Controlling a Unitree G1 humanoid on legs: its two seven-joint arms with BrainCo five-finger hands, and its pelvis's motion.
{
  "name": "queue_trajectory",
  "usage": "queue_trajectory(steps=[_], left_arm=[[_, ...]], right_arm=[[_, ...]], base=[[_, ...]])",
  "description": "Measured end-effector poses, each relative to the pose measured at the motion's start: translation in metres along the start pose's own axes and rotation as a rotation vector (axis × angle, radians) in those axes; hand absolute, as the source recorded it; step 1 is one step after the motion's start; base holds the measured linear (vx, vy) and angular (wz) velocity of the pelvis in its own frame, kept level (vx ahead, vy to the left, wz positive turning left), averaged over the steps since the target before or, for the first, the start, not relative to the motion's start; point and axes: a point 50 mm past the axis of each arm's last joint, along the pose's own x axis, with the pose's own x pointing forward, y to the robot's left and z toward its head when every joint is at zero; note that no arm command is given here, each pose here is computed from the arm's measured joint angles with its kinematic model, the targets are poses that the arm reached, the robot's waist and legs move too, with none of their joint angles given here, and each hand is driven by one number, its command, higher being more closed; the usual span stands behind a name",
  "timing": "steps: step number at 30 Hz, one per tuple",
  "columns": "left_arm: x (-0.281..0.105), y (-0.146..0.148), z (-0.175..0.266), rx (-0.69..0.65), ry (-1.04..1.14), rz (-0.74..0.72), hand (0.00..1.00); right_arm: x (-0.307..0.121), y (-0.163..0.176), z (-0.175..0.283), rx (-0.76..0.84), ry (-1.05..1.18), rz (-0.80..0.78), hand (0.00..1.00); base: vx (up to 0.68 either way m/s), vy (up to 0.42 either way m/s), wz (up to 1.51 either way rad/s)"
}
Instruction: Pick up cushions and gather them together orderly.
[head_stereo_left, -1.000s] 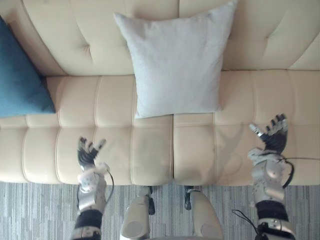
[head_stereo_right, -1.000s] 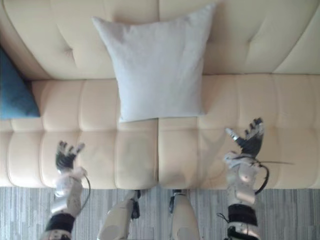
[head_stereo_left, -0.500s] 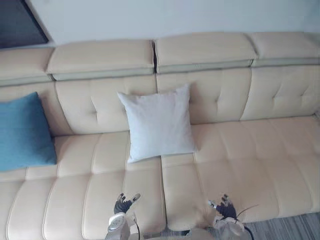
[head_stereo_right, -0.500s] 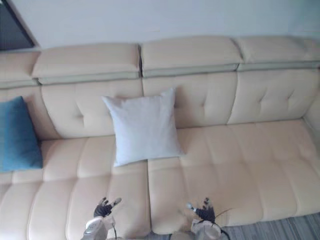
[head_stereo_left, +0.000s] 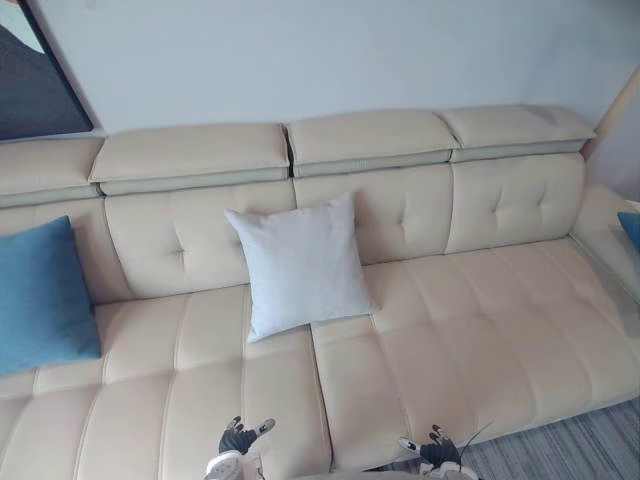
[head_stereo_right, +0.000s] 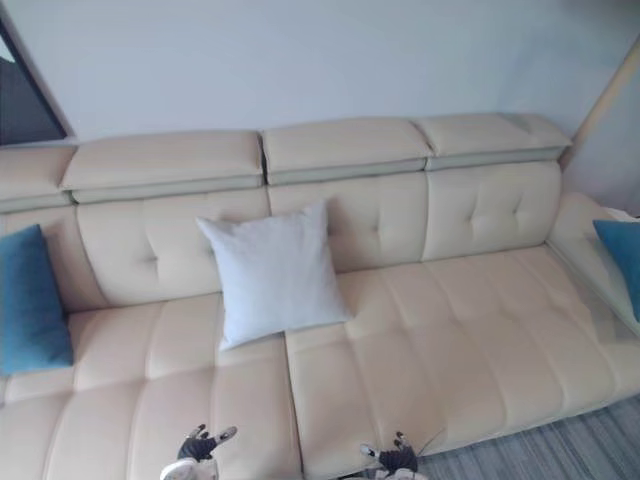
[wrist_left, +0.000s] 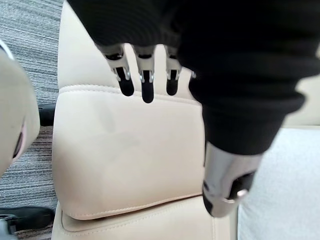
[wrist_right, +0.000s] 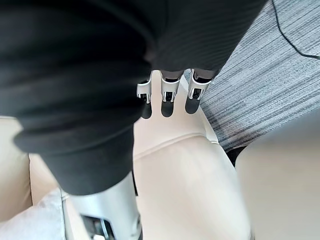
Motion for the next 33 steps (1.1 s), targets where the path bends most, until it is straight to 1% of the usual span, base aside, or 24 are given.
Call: queue_trajectory(steps=[2,3,7,9,11,13,15,18,20,22,26,30,33], left_arm=[[0.000,0.008,0.001,0.013,-0.014,0.016,0.00],[0.000,0.010,0.001,0.016,-0.012,0.020,0.00],[0.001,-0.005,0.005,0.030,-0.013,-0.020,0.00],[0.001,-0.010,0.003,0.046,-0.005,-0.039,0.00],[0.002,-0.011,0.008,0.053,-0.021,-0.042,0.00],[0.002,-0.009,0.006,0.035,-0.011,-0.032,0.00],[0.002,-0.007,0.006,0.017,-0.011,-0.023,0.00],[0.001,-0.004,0.002,-0.033,0.002,-0.004,0.00],[0.000,0.008,-0.003,-0.021,0.016,0.026,0.00],[0.000,0.014,-0.004,-0.012,0.022,0.038,0.00],[0.000,0.018,-0.010,-0.001,0.053,0.043,0.00],[-0.003,0.017,-0.023,-0.015,0.107,0.052,0.00],[-0.005,0.008,-0.026,-0.012,0.117,0.031,0.00]], right_arm=[[0.000,0.004,-0.002,-0.001,0.011,0.013,0.00],[0.002,0.007,0.005,-0.004,-0.004,0.021,0.00],[0.012,0.002,0.037,-0.024,-0.088,0.010,0.00],[0.013,-0.005,0.033,-0.035,-0.059,-0.007,0.00],[0.012,-0.010,0.027,-0.014,-0.039,-0.026,0.00],[0.012,-0.014,0.025,0.001,-0.034,-0.043,0.00],[0.007,-0.017,0.010,0.009,0.008,-0.054,0.00],[0.006,-0.017,0.003,0.029,0.033,-0.061,0.00],[0.001,-0.009,-0.012,0.059,0.085,-0.045,0.00],[-0.001,-0.007,-0.019,0.085,0.109,-0.046,0.00],[-0.002,-0.012,-0.023,0.149,0.123,-0.075,0.00],[-0.004,-0.019,-0.027,0.168,0.134,-0.100,0.00],[0.002,-0.025,-0.013,0.152,0.097,-0.104,0.00]], base=[[0.00,-0.207,0.31],[-0.09,-0.242,-0.13],[-0.21,-0.238,-0.08],[-0.29,-0.183,0.30],[-0.21,-0.079,-0.09],[-0.19,-0.004,-0.21],[-0.13,0.095,-0.08],[-0.11,0.218,-0.50],[-0.07,0.237,-0.66],[-0.03,0.196,-0.47],[0.06,0.087,-0.28],[0.12,-0.014,-0.54],[0.11,-0.060,-1.40]])
